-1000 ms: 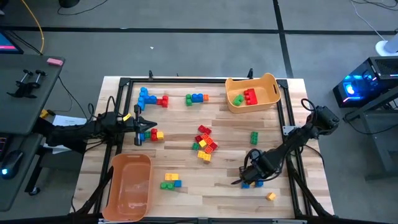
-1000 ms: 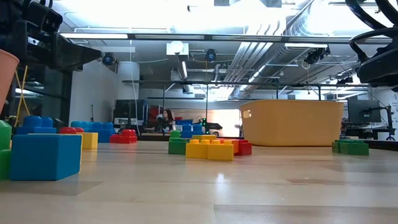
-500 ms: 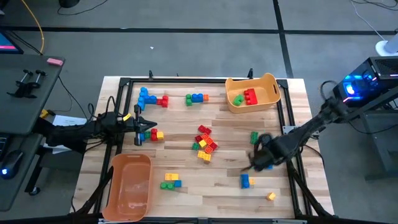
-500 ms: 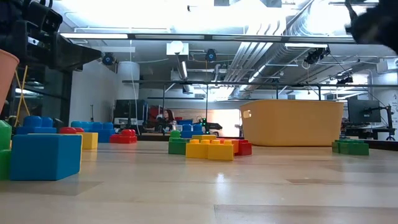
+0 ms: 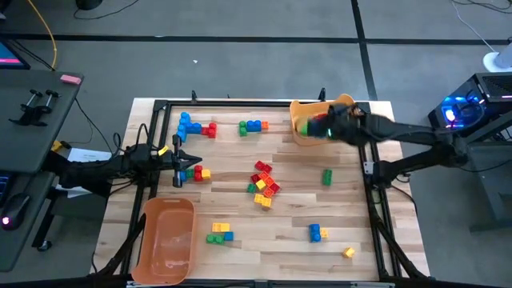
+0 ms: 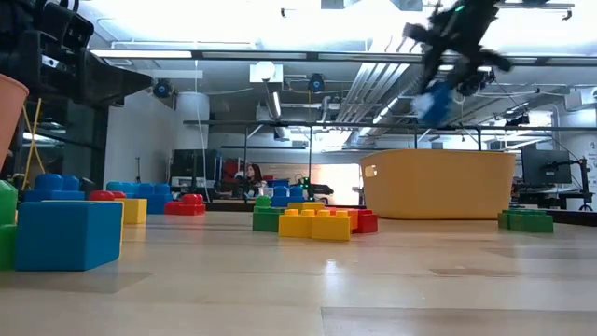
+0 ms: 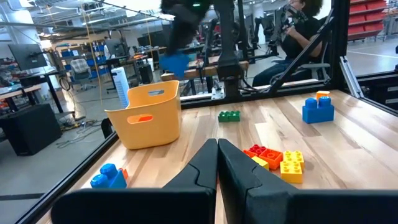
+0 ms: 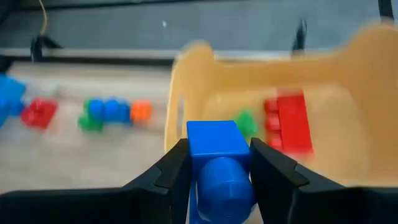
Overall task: Sort blocks by size
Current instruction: Put the blue game piece into the yellow bin
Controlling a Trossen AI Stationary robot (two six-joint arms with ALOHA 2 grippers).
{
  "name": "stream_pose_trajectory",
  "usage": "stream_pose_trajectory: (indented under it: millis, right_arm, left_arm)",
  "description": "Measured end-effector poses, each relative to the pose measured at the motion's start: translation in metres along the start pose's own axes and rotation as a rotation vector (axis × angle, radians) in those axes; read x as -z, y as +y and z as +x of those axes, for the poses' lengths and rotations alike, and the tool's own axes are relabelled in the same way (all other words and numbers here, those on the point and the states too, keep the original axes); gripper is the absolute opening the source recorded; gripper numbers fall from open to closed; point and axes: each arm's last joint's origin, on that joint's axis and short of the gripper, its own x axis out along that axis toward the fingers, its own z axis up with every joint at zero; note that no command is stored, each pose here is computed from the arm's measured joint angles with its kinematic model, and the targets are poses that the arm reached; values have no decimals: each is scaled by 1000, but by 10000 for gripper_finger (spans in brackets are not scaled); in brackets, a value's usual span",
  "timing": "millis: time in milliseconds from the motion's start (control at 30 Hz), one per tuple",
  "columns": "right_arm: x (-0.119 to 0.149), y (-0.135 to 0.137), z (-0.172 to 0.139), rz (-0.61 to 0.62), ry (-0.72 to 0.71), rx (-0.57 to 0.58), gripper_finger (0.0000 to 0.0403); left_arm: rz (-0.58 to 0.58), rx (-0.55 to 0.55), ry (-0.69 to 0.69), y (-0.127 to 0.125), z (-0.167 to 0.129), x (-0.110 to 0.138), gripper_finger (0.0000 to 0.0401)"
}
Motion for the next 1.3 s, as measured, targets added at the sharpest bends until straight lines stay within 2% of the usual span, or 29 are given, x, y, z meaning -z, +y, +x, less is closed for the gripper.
stream_pose_trajectory:
  millis: [200, 333, 467, 600, 700, 800, 867, 933, 1100, 1300]
  right_arm:
    - [-36, -5, 38, -11, -36, -2, 132]
    - [-41, -10, 48, -19, 3, 5, 156]
    - [-43, -12, 49, -13, 0, 6, 188]
    - [-42, -11, 48, -13, 11, -6, 204]
    - [-41, -10, 45, -33, 62, -73, 207]
    - [-34, -3, 30, -126, 157, -254, 207]
    - [-21, 3, 17, -167, 262, -357, 207]
    - [0, 8, 2, -184, 399, -388, 208]
    - [74, 17, -40, -253, 682, -229, 208]
    - [160, 29, -75, -153, 833, -25, 209]
  left_arm:
    - [0, 0, 0, 0, 0, 0, 1]
    - [0, 0, 0, 0, 0, 0, 1]
    - [0, 0, 0, 0, 0, 0, 1]
    - [0, 0, 0, 0, 0, 0, 1]
    - [0, 0, 0, 0, 0, 0, 1]
    - [0, 0, 0, 0, 0, 0, 1]
    - [0, 0, 0, 0, 0, 0, 1]
    - [0, 0, 0, 0, 0, 0, 1]
    - [0, 0, 0, 0, 0, 0, 1]
    - [0, 0, 0, 0, 0, 0, 1]
